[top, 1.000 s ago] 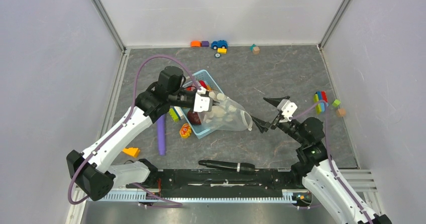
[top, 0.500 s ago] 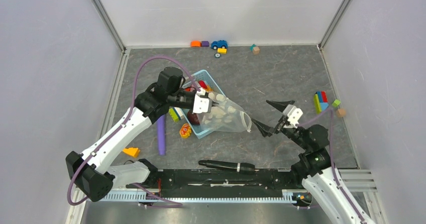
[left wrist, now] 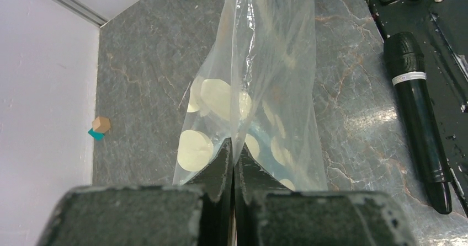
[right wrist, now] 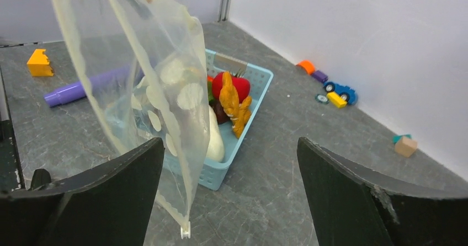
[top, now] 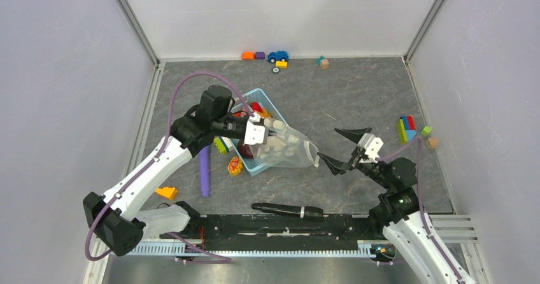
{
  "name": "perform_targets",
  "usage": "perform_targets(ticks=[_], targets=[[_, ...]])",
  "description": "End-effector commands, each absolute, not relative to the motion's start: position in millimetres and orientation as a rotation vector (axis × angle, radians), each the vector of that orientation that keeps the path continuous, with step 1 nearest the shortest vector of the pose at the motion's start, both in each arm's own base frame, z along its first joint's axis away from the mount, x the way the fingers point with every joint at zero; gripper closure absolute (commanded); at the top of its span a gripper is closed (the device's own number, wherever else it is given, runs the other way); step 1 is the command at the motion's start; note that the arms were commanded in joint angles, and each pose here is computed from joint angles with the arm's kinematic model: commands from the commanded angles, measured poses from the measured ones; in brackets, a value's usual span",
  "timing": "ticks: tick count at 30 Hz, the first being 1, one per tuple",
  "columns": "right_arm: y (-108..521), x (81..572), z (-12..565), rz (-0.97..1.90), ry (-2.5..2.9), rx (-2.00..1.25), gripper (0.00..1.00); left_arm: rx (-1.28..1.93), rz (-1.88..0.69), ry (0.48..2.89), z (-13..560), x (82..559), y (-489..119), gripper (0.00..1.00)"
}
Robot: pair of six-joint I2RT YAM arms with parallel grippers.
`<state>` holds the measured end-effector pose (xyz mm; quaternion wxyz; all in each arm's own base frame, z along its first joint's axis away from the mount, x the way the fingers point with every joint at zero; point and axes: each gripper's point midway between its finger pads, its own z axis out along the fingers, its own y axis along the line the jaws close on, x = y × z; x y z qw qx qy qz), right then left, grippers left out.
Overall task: Place the food in the zip-top bag and seal the zipper
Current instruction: Pick up the zipper food storage bag at the center of the board.
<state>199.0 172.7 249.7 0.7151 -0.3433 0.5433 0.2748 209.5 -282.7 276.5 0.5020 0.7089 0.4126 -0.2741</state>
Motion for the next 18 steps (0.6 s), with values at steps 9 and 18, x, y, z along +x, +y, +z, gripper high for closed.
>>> perform_targets(ticks=[9, 18], targets=[[204.2, 192.5, 235.5, 0.838, 1.183, -0.845, 0.13, 1.731, -0.668, 0.896, 285.6, 196.5, -281.5, 0.98], [216.4, 176.1, 229.4, 0.968, 1.134, -0.904, 0.61, 1.717, -0.703, 0.866, 292.4, 193.6, -286.0, 0.98]])
